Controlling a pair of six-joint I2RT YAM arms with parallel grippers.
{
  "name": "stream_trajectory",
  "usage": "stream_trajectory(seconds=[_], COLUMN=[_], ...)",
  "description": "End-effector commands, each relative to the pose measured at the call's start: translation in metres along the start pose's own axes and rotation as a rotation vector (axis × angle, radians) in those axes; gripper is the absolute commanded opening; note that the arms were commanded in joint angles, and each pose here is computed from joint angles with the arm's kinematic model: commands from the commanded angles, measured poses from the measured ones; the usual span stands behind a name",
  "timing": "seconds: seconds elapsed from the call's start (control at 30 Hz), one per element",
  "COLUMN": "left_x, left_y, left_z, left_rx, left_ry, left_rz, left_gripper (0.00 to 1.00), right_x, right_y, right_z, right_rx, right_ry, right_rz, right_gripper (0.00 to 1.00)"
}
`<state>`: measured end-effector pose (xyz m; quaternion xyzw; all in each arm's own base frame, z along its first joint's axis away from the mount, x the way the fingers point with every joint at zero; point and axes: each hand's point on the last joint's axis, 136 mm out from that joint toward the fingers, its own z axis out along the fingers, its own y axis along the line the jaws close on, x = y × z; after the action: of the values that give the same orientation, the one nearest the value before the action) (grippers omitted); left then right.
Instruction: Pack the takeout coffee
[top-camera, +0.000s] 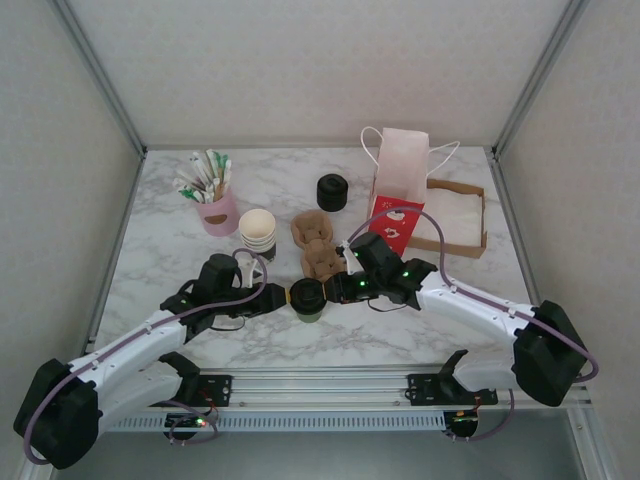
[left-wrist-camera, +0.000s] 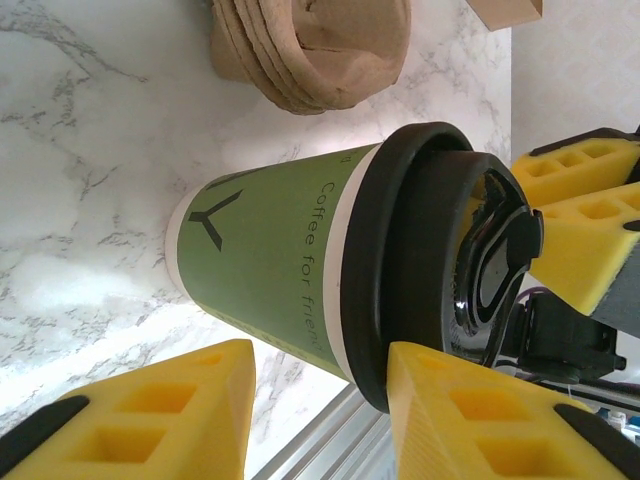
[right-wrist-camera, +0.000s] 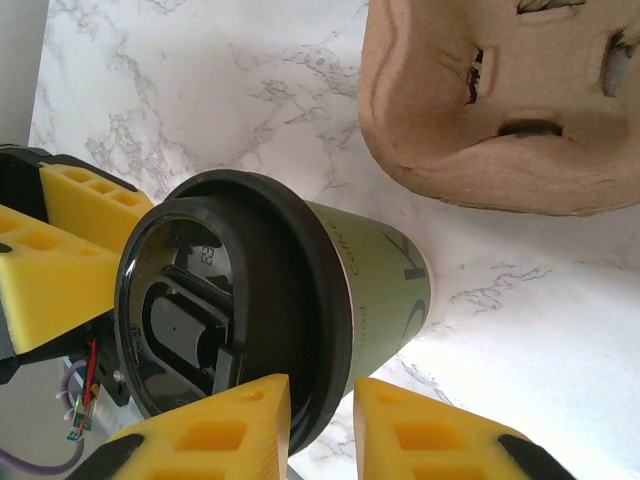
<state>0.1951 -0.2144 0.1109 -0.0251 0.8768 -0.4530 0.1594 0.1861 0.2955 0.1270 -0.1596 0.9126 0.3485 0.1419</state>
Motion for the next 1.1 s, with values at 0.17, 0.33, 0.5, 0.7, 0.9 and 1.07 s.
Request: stream_trajectory(seconds=[0.17,0.33,0.5,0.7,0.9,1.07], left_x=[0.011,0.014,0.015,0.013,0.013,0.014], left_y=[0.011,0.014,0.014,0.006,0.003,0.004], left_z=[0.006,0.006,0.006,0.002,-0.003,-0.004], left_rx=[-0.008,-0.013,-0.012,0.013,0.011,0.005], left_ry=[0.033,0.038,0.040,0.031,0.023,0.020], left_rz=[0.004,0.001,-0.001,-0.004,-0.001,0.000], left_gripper=[0.38,0.37,0.37,0.38,0.41,0.42], right_x=[0.008,0.011,0.014,0.007,-0.005,-0.013], right_y=[-0.009,-0.015,-0.019,-0.014,-0.011,-0.009], right_z=[0.010,0.014,0.017,0.015,0.017,0.020], right_rx=[0.006,0.028,0.041,0.038,0.044,0.042], right_ry=[0.033,0.048,0.056,0.047,0.033,0.033], right_rz=[0.028,0.038,0.042,0.027,0.002,-0.009], right_gripper=[0.23,0.23,0.23,0.29,0.33,0.38])
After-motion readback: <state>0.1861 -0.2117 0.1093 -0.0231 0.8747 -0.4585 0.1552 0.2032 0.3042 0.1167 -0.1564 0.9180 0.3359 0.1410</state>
